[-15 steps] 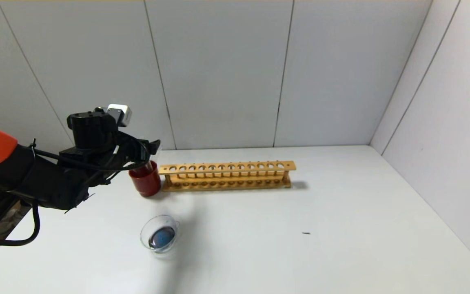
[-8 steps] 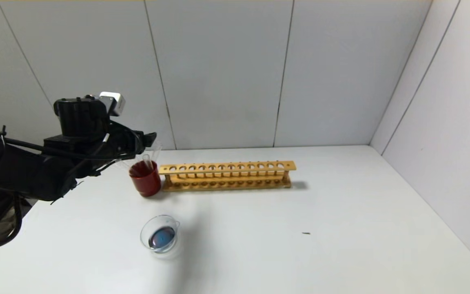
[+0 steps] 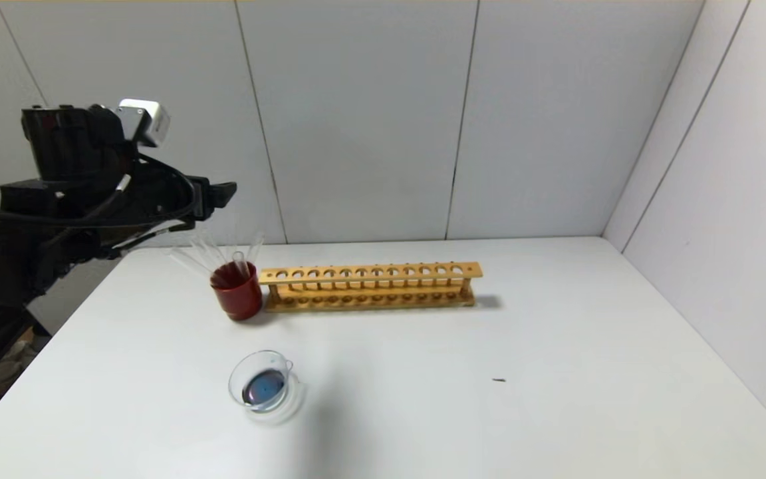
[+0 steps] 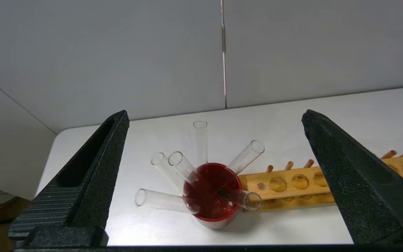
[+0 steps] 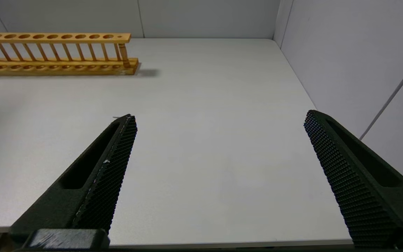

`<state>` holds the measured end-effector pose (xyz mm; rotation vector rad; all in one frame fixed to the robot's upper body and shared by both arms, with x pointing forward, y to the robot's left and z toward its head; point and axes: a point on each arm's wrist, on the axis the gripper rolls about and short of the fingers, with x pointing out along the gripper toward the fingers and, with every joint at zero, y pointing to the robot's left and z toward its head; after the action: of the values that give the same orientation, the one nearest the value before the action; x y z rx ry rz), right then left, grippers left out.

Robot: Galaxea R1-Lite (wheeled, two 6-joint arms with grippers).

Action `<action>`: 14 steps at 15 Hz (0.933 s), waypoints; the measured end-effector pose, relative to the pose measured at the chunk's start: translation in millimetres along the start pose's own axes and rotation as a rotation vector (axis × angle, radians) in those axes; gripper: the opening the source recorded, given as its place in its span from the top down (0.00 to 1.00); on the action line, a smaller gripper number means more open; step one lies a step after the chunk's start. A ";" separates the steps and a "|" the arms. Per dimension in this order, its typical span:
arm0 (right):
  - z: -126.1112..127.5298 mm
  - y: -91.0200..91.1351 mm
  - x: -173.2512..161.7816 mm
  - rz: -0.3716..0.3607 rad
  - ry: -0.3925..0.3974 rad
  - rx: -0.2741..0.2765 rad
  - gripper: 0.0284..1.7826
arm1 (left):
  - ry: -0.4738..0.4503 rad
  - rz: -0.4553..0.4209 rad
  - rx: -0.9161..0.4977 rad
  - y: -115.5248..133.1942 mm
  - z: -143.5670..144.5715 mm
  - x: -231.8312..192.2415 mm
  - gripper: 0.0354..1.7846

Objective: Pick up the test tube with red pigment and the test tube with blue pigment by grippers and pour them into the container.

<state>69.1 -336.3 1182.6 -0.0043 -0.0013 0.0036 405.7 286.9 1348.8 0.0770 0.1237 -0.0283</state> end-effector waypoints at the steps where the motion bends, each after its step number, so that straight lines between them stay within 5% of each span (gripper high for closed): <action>1: 0.0 0.0 0.0 0.000 0.000 0.000 0.02 | -0.012 0.002 0.002 2.5 11.5 -13.4 0.03; 7: 0.0 0.0 0.0 0.000 0.000 0.000 0.02 | -0.089 0.021 0.025 20.1 44.9 -128.6 0.03; 14: 0.0 0.0 0.0 0.000 0.000 0.000 0.02 | -0.164 0.134 0.028 40.2 -17.1 -277.9 0.03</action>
<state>69.1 -336.3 1182.6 -0.0043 -0.0013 0.0040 129.3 334.9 1369.5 0.1106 -0.0460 0.0971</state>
